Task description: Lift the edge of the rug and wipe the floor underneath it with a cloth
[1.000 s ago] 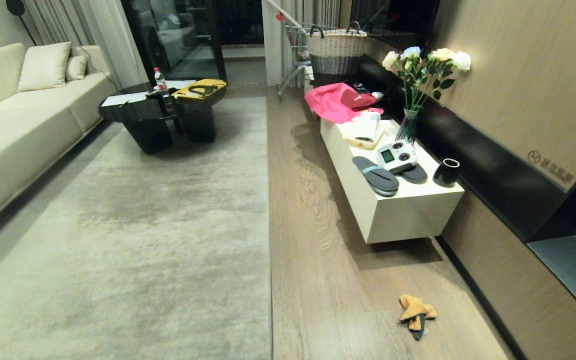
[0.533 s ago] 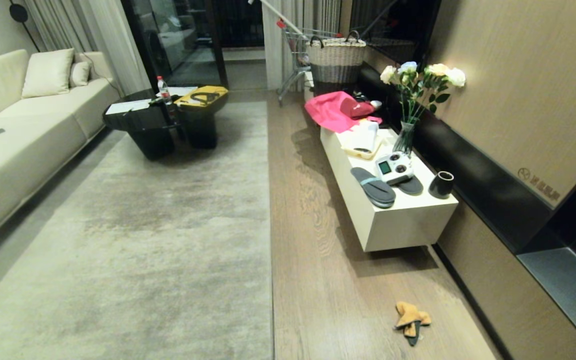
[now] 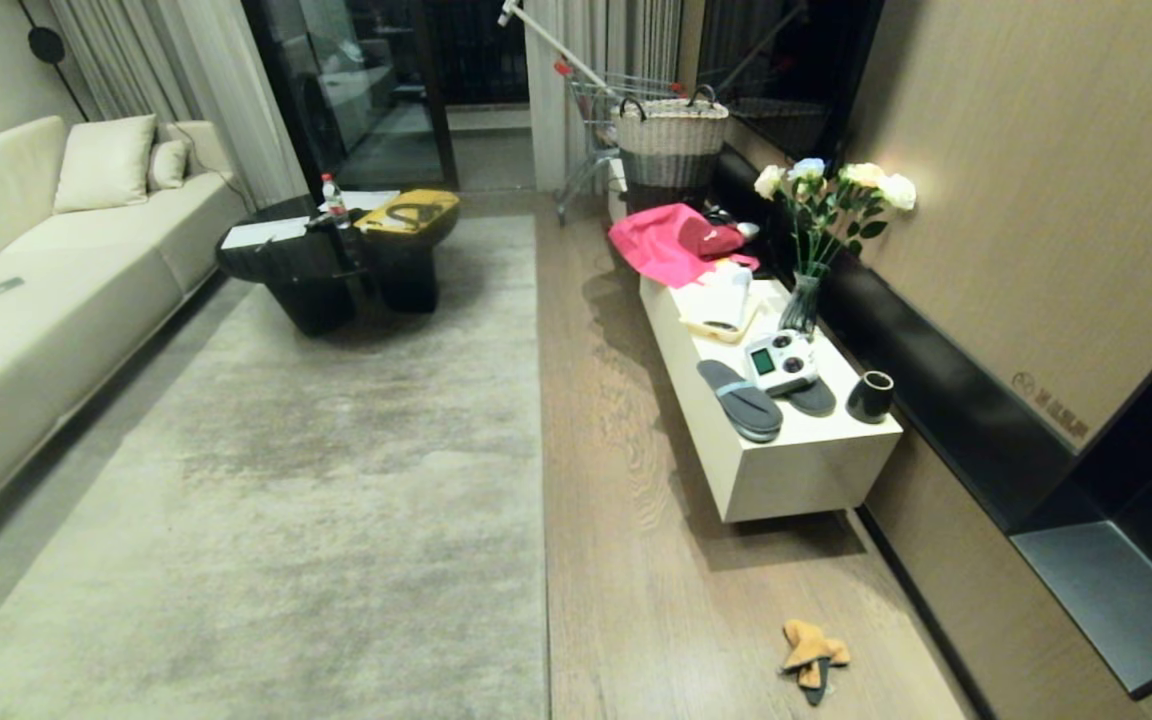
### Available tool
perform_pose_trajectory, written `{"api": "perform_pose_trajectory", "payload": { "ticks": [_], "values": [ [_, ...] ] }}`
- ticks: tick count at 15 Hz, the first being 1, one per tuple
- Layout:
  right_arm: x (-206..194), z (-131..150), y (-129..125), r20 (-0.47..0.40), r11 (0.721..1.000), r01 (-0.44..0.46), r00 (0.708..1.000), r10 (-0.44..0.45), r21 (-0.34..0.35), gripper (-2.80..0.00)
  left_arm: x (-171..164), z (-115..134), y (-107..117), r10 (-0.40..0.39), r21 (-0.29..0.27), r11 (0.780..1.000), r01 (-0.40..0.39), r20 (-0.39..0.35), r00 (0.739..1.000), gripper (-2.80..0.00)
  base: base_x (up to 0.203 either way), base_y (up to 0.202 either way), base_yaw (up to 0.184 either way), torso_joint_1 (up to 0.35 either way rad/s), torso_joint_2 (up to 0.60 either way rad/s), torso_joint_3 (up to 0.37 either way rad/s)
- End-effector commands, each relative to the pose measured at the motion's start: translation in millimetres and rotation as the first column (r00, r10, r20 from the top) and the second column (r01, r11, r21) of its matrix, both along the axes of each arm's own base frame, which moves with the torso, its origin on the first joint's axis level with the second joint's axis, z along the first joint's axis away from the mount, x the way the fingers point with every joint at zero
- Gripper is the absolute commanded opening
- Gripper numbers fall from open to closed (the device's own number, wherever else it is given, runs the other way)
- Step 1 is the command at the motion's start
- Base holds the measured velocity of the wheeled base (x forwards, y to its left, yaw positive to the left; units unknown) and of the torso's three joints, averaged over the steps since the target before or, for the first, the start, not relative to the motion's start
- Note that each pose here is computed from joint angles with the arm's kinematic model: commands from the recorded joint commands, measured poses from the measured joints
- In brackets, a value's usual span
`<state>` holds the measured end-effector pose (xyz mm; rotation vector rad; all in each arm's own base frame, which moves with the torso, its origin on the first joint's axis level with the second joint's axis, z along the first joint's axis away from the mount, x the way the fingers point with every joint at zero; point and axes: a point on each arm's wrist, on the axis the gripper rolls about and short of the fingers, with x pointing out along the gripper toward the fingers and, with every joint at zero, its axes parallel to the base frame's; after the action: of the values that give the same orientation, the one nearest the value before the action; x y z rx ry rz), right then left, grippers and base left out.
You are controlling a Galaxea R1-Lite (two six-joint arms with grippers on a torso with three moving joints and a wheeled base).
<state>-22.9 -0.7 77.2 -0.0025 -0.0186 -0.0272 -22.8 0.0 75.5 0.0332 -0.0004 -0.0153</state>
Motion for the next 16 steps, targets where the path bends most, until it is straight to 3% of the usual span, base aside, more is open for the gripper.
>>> {"api": "perform_pose_trajectory", "payload": {
  "ticks": [1,5,16],
  "values": [
    [0.1,0.1,0.0,-0.001,1.000,0.000,1.000,0.000,-0.001,-2.80,0.0,0.1,0.0,0.000,0.001,1.000,0.000,0.001,1.000,-2.80,0.000,0.000,0.000,0.226,-0.59,-0.365],
    [0.1,0.1,0.0,-0.001,1.000,0.000,1.000,0.000,-0.002,-2.80,0.0,0.1,0.0,0.000,0.001,1.000,0.000,0.001,1.000,-2.80,0.000,0.000,0.000,0.218,-0.55,-0.333],
    [0.1,0.0,-0.1,-0.002,1.000,0.002,1.000,-0.002,-0.002,-2.80,0.0,0.1,0.0,0.000,0.001,1.000,0.000,0.001,1.000,-2.80,0.000,0.000,0.000,0.151,-0.36,-0.206]
  ]
}}
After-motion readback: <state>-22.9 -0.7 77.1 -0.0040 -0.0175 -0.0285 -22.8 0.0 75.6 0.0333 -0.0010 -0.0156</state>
